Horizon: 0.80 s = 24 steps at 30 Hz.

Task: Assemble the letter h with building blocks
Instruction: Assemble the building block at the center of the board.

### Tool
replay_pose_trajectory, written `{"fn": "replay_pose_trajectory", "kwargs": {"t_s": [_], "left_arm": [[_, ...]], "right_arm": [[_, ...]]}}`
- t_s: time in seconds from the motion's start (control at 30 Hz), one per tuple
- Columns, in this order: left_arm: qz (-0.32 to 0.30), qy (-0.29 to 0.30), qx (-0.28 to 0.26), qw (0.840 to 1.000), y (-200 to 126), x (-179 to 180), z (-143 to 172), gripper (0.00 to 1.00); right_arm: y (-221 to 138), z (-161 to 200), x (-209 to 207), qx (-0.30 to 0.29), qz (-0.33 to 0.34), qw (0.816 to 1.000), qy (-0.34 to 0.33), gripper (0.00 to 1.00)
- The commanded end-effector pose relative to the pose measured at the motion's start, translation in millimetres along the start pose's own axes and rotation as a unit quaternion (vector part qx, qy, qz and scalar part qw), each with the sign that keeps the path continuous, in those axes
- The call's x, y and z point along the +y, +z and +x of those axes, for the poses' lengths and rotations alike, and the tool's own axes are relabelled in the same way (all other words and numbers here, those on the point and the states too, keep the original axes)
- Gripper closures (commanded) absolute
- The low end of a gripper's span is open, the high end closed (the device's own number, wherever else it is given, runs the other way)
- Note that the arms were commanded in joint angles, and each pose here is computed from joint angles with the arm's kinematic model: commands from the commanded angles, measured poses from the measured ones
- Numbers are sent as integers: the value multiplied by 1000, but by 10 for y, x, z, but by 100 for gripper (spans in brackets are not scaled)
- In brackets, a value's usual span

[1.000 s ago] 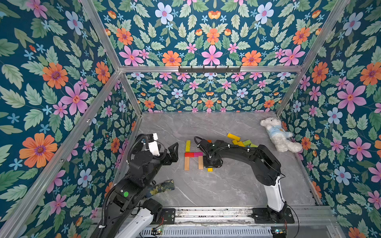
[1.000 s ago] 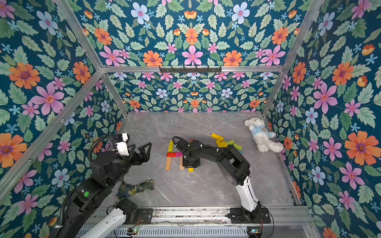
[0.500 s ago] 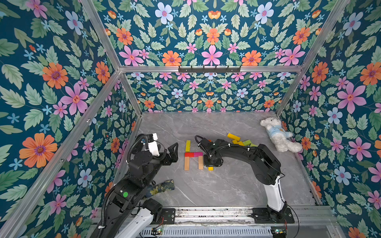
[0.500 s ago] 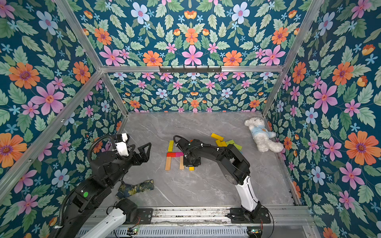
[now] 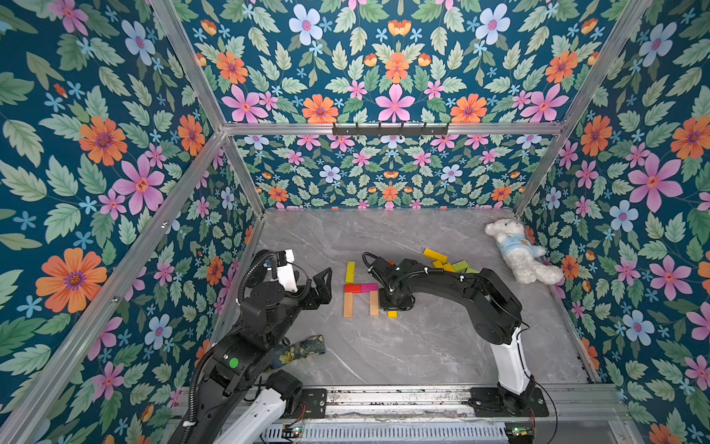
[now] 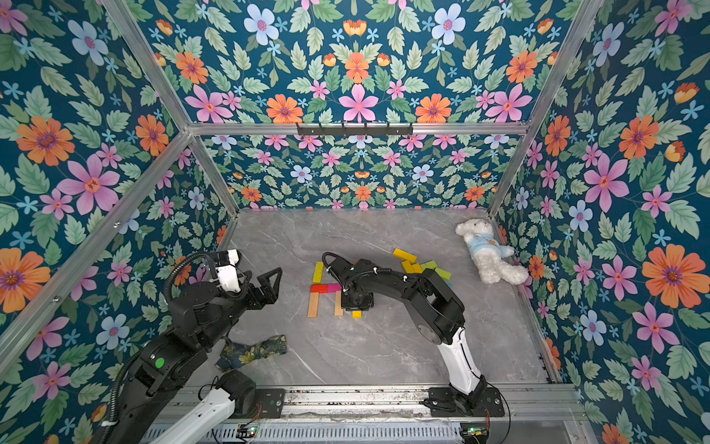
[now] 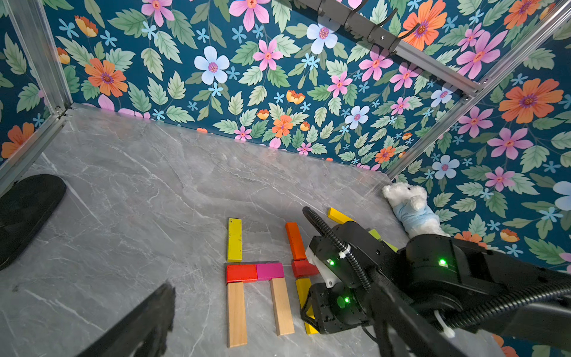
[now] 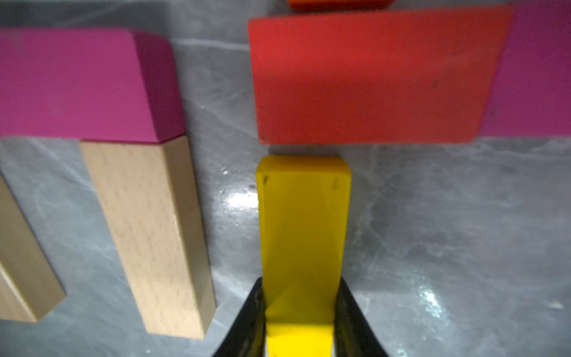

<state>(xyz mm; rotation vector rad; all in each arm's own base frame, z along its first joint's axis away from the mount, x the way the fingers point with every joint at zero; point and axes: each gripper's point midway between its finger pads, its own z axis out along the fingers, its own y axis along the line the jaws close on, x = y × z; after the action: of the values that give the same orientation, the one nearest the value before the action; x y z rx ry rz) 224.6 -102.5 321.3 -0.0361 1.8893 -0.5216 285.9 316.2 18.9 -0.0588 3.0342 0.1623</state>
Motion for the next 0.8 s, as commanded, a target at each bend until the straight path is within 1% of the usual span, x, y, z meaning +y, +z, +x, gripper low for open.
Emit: {"fn": "replay_pose_trajectory", "kwargs": {"t_s": [0.0,0.1,0.2,0.33,0.43,0.53,0.6,0.7,0.77], "left_arm": [[0,5,-10,1000,-16,-8,-58,0],[0,5,-10,1000,-24,-10,-64,0],[0,4,-11,1000,-28,-13,-71,0],[0,4,-10,1000,-35,-12,-74,1],[7,5,-5,1000,-31,-40,-65,0],[22,8,12,1000,12,-112,-25,0],[32,11,29,999,64,-160,33,1],[65,15,60,996,156,-295,142,0],[104,17,94,990,236,-445,266,1]], "right_arm": [[35,-7,-34,-2,9,1000,5,86],[30,-23,-23,-5,8,1000,5,83],[6,-46,-14,-11,5,1000,5,78],[-97,-105,7,-33,-5,999,3,64],[-289,-143,-4,-58,-17,998,2,55],[-501,-167,-98,-88,-25,996,3,45],[-591,-192,-189,-94,-29,995,7,39],[-637,-221,-424,-82,-29,996,27,38],[-656,-262,-658,-79,-31,995,46,39]]}}
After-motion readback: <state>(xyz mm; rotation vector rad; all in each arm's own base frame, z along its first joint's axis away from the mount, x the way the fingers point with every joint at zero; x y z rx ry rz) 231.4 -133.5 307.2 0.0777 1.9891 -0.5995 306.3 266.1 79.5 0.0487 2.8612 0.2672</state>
